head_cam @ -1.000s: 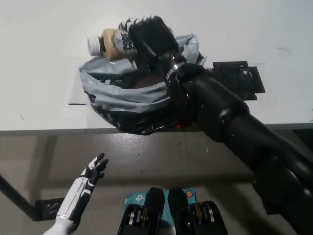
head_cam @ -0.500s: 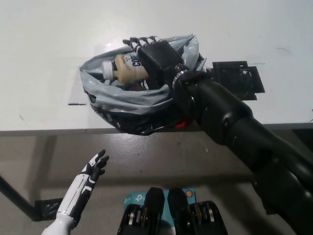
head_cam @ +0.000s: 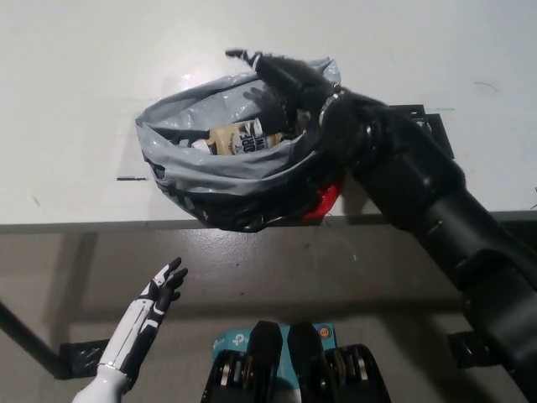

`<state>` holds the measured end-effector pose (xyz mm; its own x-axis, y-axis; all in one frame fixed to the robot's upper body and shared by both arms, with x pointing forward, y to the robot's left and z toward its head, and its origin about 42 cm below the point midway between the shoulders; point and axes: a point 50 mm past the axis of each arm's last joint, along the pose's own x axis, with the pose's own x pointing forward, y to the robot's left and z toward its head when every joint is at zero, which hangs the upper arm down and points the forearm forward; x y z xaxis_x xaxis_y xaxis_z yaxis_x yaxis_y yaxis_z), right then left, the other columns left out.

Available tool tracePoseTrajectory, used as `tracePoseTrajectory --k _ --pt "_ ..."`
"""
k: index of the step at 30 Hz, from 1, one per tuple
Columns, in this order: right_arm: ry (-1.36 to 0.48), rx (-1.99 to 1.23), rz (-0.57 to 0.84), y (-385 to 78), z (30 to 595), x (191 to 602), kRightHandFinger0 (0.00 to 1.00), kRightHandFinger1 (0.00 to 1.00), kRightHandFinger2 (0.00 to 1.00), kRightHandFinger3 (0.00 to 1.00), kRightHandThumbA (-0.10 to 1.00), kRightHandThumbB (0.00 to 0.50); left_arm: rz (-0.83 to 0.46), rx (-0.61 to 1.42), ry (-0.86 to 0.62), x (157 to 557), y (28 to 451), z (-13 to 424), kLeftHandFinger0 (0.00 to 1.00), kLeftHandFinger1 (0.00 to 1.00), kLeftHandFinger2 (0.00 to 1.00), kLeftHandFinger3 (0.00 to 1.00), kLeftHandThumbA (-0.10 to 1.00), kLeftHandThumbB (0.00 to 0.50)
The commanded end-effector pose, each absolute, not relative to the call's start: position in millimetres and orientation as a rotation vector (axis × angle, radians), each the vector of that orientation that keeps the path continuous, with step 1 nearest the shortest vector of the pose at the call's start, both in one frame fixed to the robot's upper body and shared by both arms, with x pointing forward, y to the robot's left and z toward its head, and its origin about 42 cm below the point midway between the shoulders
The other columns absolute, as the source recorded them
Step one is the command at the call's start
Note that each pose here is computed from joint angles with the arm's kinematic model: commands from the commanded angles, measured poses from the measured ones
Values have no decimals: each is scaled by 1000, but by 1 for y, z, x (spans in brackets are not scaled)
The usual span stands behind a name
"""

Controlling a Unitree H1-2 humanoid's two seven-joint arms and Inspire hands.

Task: Use the right hand to pick up a bottle of protein shake and place it into a plastic bag on the left side

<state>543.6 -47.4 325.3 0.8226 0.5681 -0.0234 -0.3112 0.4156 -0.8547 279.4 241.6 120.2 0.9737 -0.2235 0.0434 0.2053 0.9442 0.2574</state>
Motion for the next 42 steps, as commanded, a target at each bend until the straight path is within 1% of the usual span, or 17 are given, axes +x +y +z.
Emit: tracePoseTrajectory --k 1,3,4,6,10,11,13,18,19,24,27,28,30,32,36,40,42 --pt "-780 -144 879 -103 584 448 1000 1000 1000 1000 755 500 -223 285 -135 293 243 139 1000 1000 1000 1000 1000 71" --pt "-911 -66 805 -131 610 417 1000 1000 1000 1000 797 500 -221 289 -137 295 242 139 1000 1000 1000 1000 1000 66" --pt "-983 -40 773 -147 618 404 1000 1000 1000 1000 854 475 -222 290 -141 295 242 139 1000 1000 1000 1000 1000 65" --pt "-1128 -26 720 -185 625 374 1000 1000 1000 1000 1000 477 -225 292 -140 299 243 140 1000 1000 1000 1000 1000 72" --pt "-1267 -31 639 -231 607 331 1000 1000 1000 1000 1000 441 -223 281 -146 306 244 145 1000 1000 1000 1000 996 57" --pt "-1295 -42 592 -243 596 317 1000 1000 1000 1000 1000 476 -218 278 -154 310 245 148 1000 1000 1000 1000 991 56" --pt "-1322 -52 545 -259 567 291 1000 1000 1000 1000 1000 497 -211 271 -164 316 247 152 1000 1000 1000 1000 980 45" --pt "-1318 -56 527 -278 503 252 1000 1000 1000 1000 1000 500 -210 258 -182 327 249 159 1000 1000 1000 1000 971 30" --pt "-1285 -8 545 -280 468 239 1000 1000 1000 1000 1000 500 -213 264 -187 329 248 160 1000 1000 1000 1000 983 37" --pt "-1187 80 480 -272 405 220 1000 1000 1000 1000 1000 500 -215 263 -182 332 248 161 1000 1000 1000 1000 984 43" --pt "-1100 105 436 -269 375 223 1000 1000 1000 1000 983 465 -224 265 -178 332 247 162 1000 1000 1000 1000 986 43" --pt "-1026 111 355 -262 354 233 1000 1000 1000 1000 1000 492 -223 268 -178 332 246 162 1000 1000 1000 1000 982 49" --pt "-929 78 300 -254 323 255 1000 1000 1000 1000 1000 453 -228 271 -175 331 246 162 1000 1000 1000 1000 979 44" --pt "-878 8 267 -252 301 272 1000 1000 1000 1000 1000 383 -228 273 -170 329 246 161 1000 1000 1000 1000 978 53" --pt "-616 12 226 -238 228 310 1000 1000 1000 1000 985 367 -237 263 -151 319 246 154 1000 1000 1000 1000 976 59" --pt "-459 36 257 -223 182 310 1000 1000 1000 1000 992 305 -241 254 -141 312 244 146 1000 1000 1000 1000 978 56" --pt "-392 24 275 -217 162 307 1000 1000 1000 1000 956 319 -237 247 -121 307 245 144 1000 1000 1000 1000 978 58"
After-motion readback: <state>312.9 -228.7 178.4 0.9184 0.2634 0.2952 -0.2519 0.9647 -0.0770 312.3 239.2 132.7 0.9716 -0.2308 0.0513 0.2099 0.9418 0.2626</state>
